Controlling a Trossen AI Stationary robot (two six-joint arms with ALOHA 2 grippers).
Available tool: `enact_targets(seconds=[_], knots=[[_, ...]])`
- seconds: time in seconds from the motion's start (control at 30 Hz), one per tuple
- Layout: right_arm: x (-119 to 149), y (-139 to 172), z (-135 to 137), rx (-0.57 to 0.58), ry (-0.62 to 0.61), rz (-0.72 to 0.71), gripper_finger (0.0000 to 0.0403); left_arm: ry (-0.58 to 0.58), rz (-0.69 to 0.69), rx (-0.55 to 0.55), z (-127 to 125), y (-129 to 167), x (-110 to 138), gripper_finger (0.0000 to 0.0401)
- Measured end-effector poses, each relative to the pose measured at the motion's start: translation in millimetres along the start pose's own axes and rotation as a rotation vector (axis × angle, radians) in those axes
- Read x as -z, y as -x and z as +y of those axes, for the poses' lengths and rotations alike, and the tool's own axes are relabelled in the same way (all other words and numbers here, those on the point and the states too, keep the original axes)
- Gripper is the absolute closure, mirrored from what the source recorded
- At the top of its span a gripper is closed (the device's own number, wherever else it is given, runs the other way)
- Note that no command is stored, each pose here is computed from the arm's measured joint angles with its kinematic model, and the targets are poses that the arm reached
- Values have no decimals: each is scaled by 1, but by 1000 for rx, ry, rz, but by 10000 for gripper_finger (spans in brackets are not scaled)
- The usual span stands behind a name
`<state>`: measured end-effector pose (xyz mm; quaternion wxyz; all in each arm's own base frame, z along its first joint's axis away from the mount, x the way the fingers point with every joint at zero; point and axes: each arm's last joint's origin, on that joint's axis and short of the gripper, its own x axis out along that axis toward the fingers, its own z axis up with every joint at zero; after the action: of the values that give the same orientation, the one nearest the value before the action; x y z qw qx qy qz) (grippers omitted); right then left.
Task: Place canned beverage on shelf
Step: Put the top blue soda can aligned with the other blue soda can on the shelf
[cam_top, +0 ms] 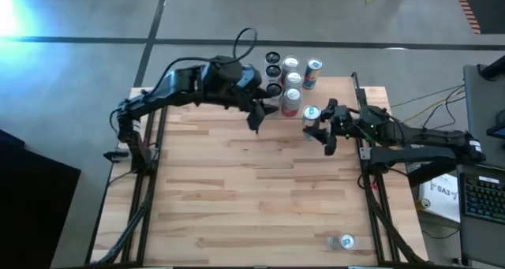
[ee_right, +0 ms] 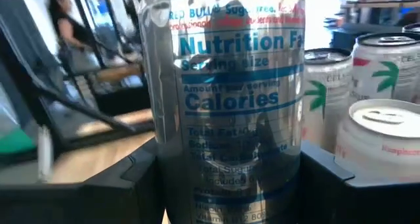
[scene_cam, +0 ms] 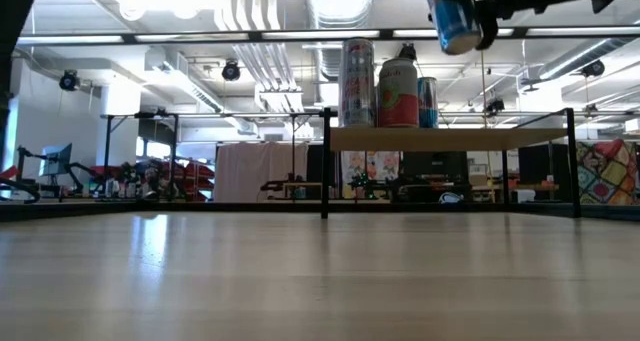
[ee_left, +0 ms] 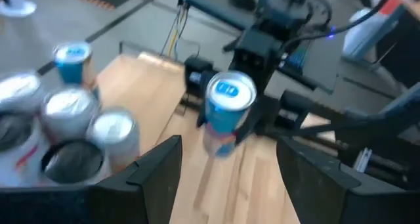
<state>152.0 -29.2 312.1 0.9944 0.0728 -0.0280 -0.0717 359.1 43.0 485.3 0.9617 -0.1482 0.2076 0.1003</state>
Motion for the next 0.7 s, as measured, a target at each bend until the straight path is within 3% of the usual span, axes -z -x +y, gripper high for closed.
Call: enact_targets(seconds=[0.23, 0.5, 0.7], knots=[[-13, 2, 4, -184, -42, -118, 171, -81, -39, 179, 5, -43, -3, 173], [-30, 3, 7, -230, -45, -208, 171, -204, -136, 285, 2, -72, -5, 114], [-31, 4, 6, -224, -45, -220, 170, -206, -149, 307, 5, -99, 0, 66]])
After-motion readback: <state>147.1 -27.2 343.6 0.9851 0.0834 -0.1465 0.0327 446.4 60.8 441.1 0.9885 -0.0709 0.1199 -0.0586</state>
